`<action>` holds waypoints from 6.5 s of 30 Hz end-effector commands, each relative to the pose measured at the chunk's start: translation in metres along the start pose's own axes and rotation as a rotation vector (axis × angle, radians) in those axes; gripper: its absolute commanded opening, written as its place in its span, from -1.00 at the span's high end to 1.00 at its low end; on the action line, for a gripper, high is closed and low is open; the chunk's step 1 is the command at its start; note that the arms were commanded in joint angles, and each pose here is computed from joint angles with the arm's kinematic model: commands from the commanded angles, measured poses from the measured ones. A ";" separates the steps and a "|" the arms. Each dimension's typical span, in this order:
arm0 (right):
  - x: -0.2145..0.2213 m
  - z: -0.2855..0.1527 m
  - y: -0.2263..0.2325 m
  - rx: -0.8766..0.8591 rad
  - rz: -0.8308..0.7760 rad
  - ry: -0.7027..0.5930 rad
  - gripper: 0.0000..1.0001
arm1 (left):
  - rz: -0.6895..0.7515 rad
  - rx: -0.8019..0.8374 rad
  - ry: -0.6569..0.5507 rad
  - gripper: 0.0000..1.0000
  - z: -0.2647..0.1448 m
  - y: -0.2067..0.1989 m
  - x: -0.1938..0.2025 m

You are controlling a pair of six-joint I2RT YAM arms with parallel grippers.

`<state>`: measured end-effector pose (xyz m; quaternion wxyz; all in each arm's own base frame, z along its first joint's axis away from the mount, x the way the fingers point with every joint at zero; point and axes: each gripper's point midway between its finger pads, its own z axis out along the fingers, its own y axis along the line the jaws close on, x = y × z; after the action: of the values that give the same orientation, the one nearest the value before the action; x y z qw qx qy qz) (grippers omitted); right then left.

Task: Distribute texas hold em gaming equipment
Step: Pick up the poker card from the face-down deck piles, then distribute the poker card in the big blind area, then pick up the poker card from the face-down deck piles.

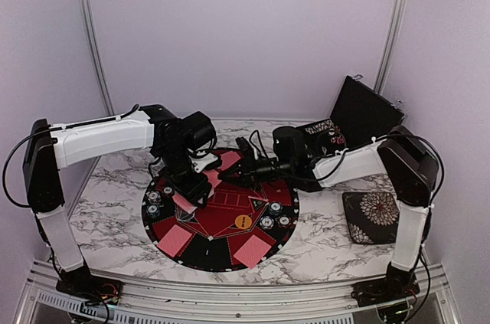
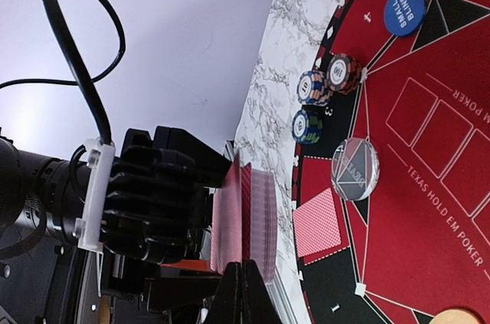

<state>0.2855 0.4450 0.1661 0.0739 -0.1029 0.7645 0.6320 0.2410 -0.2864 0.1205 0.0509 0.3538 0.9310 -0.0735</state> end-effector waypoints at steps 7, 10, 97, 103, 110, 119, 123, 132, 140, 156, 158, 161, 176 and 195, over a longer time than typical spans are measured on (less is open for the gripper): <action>-0.019 -0.031 0.016 -0.022 -0.030 -0.077 1.00 | 0.001 -0.002 -0.003 0.09 0.000 0.001 0.000; -0.020 -0.036 0.018 -0.027 -0.030 -0.083 1.00 | -0.003 -0.006 -0.004 0.09 0.001 0.003 -0.001; 0.164 -0.128 -0.117 0.591 0.074 0.107 0.29 | -0.037 0.002 -0.012 0.09 0.002 0.016 0.002; 0.153 -0.129 -0.099 0.598 0.027 0.089 0.18 | -0.040 0.007 -0.013 0.09 0.001 0.016 0.003; 0.116 -0.116 -0.065 0.507 -0.027 0.025 -0.04 | -0.041 0.019 -0.010 0.09 0.001 0.013 0.005; 0.053 -0.073 -0.021 0.213 -0.035 -0.019 -0.23 | -0.007 0.037 -0.008 0.09 0.003 0.000 0.004; 0.041 -0.054 -0.012 0.100 0.002 -0.012 -0.29 | 0.001 0.040 -0.011 0.09 0.003 -0.003 0.003; 0.020 -0.031 -0.008 0.027 0.017 -0.020 -0.35 | 0.009 0.046 -0.021 0.09 0.000 -0.006 0.001; 0.019 -0.012 -0.010 0.001 0.036 0.005 -0.36 | 0.018 0.051 -0.031 0.09 -0.003 -0.008 -0.001; 0.022 0.024 -0.008 -0.046 0.055 0.055 -0.36 | 0.026 0.058 -0.031 0.09 -0.004 -0.011 0.001; 0.022 0.028 -0.008 -0.050 0.055 0.061 -0.36 | 0.027 0.060 -0.030 0.09 -0.004 -0.012 0.001; 0.022 0.033 -0.009 -0.057 0.059 0.067 -0.35 | 0.027 0.059 -0.031 0.09 -0.004 -0.012 0.000; 0.024 0.057 -0.011 -0.076 0.067 0.094 -0.24 | 0.027 0.056 -0.034 0.09 -0.005 -0.011 -0.001; 0.020 0.051 -0.040 0.037 0.068 0.053 -0.08 | 0.028 0.043 -0.046 0.09 -0.009 -0.009 0.001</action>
<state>0.2647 0.4875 0.1124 0.0122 -0.0977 0.7695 0.6311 0.2326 -0.2853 0.1072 0.0336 0.3558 0.9302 -0.0835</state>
